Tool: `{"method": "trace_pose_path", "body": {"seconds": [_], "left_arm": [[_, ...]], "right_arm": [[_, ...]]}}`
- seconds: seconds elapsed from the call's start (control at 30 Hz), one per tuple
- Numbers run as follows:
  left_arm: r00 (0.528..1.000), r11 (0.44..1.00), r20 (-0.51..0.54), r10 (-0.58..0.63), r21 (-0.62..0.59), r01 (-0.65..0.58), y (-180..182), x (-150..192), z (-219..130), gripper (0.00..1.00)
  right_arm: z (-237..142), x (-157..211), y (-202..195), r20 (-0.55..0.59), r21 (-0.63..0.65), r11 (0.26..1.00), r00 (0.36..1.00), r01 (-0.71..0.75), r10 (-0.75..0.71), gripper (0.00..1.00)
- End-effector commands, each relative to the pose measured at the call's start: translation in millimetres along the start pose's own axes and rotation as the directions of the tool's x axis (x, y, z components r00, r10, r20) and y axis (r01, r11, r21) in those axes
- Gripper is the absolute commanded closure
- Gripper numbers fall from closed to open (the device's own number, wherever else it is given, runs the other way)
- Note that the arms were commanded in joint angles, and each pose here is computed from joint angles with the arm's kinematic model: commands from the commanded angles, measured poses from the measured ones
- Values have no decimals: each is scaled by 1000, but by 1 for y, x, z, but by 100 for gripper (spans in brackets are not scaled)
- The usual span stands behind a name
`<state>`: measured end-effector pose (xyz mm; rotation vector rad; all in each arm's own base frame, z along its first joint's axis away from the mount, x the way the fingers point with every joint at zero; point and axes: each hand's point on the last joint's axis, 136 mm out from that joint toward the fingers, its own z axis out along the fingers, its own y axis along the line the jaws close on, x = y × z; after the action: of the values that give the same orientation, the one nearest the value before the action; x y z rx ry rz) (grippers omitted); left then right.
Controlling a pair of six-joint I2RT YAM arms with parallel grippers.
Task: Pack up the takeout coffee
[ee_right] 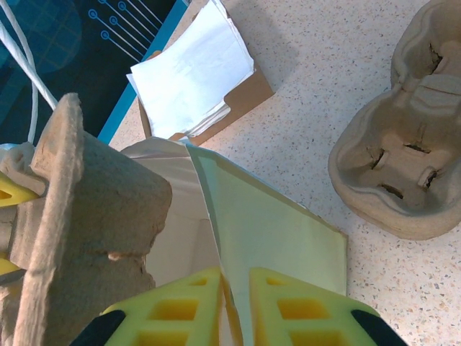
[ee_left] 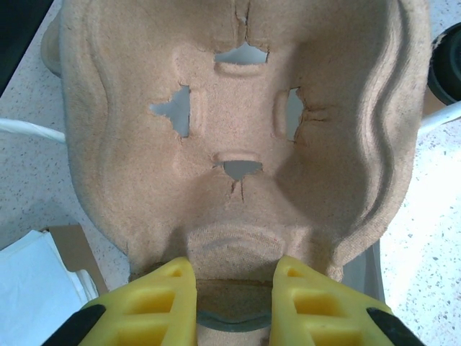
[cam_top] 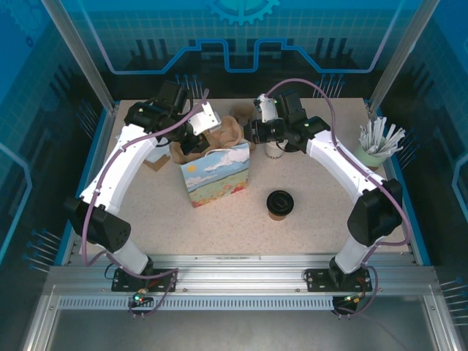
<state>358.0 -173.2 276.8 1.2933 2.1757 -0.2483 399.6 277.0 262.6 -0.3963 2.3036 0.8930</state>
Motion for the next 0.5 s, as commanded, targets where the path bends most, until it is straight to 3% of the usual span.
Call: {"method": "trace_pose_path", "body": {"seconds": [0.0,0.47], "left_arm": [[997,998,-64,-53,-19,52,6,13,3,80],[993,991,-27,-112,-80,109,14,8,-5,79]], "right_arm": [[-18,-13,12,53,-5,1000,998,27,-26,82],[-16,-10,15,45,-9,1000,999,29,-28,82]]}}
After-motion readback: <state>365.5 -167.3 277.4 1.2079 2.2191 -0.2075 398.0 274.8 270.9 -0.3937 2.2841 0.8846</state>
